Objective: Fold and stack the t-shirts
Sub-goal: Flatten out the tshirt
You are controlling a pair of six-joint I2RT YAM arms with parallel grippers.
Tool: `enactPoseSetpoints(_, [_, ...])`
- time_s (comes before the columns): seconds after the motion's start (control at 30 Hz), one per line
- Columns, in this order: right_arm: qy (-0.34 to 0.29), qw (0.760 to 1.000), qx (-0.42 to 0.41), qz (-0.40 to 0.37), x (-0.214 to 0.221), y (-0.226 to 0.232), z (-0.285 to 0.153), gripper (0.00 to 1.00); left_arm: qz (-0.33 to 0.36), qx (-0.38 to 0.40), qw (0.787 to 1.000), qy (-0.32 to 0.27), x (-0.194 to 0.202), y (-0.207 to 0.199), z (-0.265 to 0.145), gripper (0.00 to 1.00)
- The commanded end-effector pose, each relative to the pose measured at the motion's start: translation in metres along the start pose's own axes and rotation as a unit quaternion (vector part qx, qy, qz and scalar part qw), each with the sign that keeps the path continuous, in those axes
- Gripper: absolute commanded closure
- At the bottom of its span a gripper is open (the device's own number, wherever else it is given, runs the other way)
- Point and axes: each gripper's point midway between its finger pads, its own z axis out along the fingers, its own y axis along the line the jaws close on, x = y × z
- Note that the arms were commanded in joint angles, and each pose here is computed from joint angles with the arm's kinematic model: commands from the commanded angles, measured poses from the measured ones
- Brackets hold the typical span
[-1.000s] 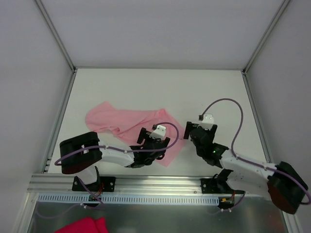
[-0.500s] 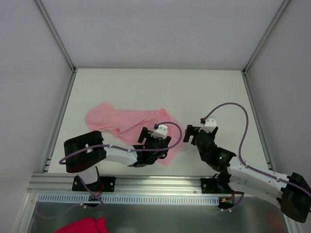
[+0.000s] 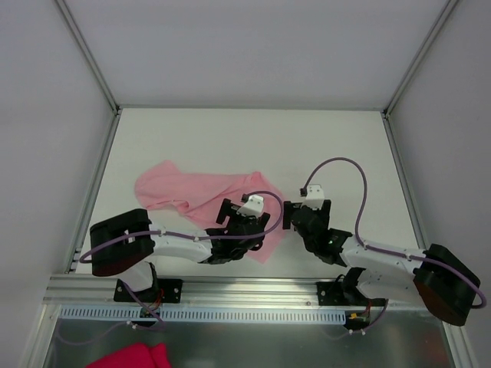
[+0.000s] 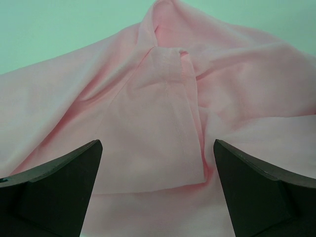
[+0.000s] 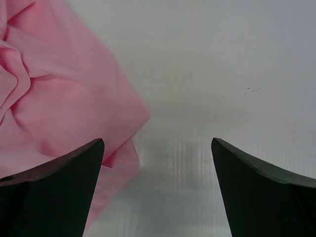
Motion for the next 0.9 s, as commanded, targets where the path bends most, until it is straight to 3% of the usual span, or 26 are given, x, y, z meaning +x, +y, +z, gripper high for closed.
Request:
enactPoseSetpoints(0.0, [-0.029,0.999,-0.019,0.027,-0.026,0.023,0.004,0.04,-0.022,-0.007,0.999,-0.035,-0.036,0.0,-0.008,0.01])
enactPoseSetpoints(0.23, [-0.007,0.999,-0.043,0.022,-0.006,0.038,0.007,0.04,-0.025,-0.029,0.999,-0.019,-0.018,0.016,-0.014,0.01])
enactPoseSetpoints(0.43, [-0.018,0.999,-0.05,-0.007,-0.012,0.052,-0.009,0.05,-0.011,-0.044,0.999,0.003,0.002,0.017,-0.009,0.08])
enactPoseSetpoints(0.87, [-0.032,0.999,-0.041,-0.012,-0.021,0.052,-0.016,0.04,-0.014,0.007,1.0,0.015,0.012,-0.003,-0.016,0.11])
